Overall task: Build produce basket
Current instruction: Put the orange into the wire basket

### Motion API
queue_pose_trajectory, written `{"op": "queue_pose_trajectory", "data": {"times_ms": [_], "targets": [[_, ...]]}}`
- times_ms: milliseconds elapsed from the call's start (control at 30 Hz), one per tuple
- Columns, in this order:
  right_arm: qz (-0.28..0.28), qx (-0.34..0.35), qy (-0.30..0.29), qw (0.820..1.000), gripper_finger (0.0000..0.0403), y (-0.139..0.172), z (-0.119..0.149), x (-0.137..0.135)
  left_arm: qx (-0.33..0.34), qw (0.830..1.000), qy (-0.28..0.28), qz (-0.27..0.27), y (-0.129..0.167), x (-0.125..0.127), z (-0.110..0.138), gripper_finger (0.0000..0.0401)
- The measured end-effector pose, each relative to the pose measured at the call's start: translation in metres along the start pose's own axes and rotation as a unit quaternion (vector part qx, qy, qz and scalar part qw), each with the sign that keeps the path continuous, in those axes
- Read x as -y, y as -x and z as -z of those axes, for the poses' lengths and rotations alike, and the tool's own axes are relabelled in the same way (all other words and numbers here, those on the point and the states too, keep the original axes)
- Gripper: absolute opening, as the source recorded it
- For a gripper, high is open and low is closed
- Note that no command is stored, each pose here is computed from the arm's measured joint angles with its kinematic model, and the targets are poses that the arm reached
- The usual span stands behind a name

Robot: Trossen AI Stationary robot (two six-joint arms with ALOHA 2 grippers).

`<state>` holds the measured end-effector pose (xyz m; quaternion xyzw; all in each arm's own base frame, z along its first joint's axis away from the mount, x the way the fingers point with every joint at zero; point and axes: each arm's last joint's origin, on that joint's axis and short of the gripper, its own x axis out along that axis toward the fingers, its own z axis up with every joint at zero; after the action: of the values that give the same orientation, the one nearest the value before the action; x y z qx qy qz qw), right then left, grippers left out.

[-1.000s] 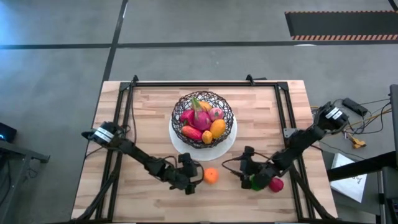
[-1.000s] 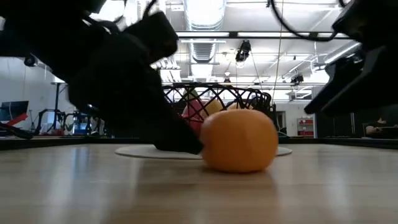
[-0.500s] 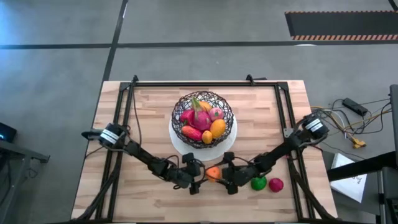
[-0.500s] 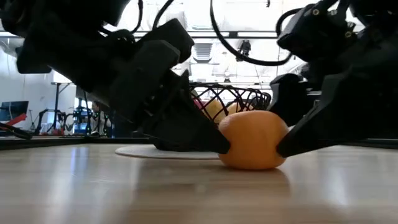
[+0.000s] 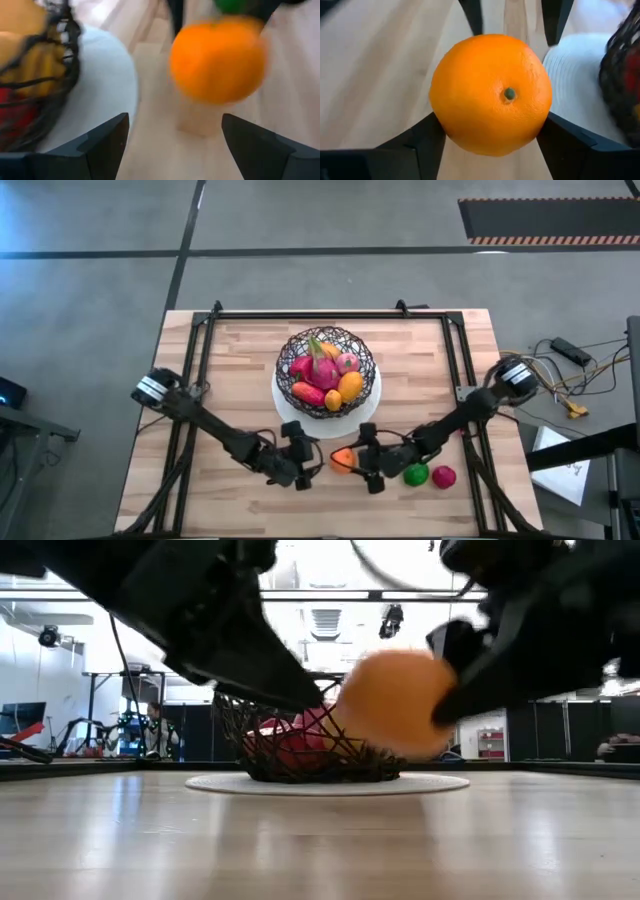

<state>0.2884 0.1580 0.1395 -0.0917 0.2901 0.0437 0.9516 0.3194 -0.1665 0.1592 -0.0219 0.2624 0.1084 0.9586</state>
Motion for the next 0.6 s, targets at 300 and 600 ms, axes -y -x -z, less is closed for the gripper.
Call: {"op": "queue_pose_trajectory", "data": {"times_ms": [300,600], "targets": [[-0.012,0.047,-0.035,0.998,0.0254,0.050,-0.041,0.035,0.036,0.995,-0.057,-0.077,0.030,0.004,-0.008,0.0302],[-0.178,0.048,-0.134,0.974,0.0254,0.058,-0.051,0.108,0.124,0.935,-0.306,-0.125,0.040,0.022,-0.058,0.0302]]}}
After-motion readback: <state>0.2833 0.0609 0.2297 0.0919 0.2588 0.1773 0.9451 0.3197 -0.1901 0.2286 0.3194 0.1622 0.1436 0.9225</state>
